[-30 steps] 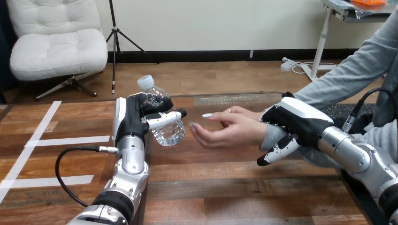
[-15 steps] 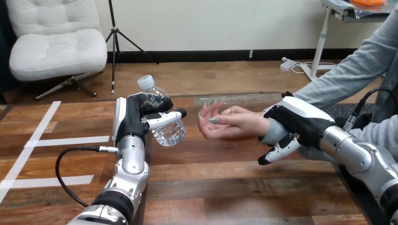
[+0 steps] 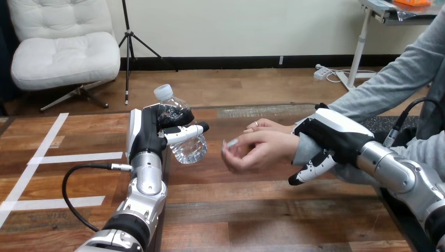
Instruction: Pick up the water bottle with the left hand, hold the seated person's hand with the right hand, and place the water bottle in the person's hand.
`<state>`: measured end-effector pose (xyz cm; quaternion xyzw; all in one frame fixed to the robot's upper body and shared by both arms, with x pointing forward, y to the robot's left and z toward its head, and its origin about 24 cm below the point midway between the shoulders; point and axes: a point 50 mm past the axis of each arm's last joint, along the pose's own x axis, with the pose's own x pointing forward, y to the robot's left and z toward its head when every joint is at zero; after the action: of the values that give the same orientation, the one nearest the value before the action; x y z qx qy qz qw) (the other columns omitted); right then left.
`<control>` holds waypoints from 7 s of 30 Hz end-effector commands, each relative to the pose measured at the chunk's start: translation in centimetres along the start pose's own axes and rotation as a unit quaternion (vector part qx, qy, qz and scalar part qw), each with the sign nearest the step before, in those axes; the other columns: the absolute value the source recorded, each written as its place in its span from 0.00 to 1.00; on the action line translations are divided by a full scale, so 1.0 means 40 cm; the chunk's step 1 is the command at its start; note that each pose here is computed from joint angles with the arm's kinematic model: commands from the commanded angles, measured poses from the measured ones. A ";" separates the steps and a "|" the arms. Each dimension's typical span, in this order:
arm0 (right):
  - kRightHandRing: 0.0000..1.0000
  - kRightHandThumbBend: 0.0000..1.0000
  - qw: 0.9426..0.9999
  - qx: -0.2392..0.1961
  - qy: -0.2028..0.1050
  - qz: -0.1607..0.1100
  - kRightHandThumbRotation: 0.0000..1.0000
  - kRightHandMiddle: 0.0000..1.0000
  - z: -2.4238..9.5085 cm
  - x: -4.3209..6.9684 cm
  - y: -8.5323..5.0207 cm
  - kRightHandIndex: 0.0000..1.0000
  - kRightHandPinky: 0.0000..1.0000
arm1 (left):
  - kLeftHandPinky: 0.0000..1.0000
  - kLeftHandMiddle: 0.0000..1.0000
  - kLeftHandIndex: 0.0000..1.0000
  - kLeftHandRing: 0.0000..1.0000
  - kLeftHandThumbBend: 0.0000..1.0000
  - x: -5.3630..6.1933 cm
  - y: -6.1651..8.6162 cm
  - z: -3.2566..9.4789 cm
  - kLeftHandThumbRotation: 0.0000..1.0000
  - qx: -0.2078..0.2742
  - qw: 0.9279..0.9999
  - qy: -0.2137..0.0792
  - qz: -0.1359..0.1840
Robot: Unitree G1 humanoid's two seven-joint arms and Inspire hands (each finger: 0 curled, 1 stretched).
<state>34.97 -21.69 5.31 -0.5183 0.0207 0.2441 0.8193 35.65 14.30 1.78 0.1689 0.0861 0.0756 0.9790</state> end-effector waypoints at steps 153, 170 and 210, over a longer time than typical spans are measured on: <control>0.27 0.83 0.998 -0.002 -0.047 -0.043 0.00 0.34 0.078 0.043 -0.057 0.37 0.24 | 0.11 0.22 0.39 0.16 0.77 -0.016 -0.138 0.170 0.00 -0.053 0.992 -0.085 -0.074; 0.27 0.82 0.998 -0.003 -0.044 -0.047 0.00 0.34 0.074 0.041 -0.054 0.37 0.23 | 0.10 0.22 0.42 0.16 0.77 -0.018 -0.139 0.163 0.00 -0.057 0.992 -0.078 -0.076; 0.30 0.81 0.998 -0.006 -0.042 -0.049 0.00 0.36 0.070 0.039 -0.055 0.38 0.26 | 0.14 0.25 0.38 0.19 0.77 -0.020 -0.136 0.165 0.00 -0.042 0.992 -0.090 -0.076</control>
<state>35.09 -21.17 5.01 -0.5172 0.0250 0.2400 0.8212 35.64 7.84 2.91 0.1274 0.0749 -0.0057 0.9890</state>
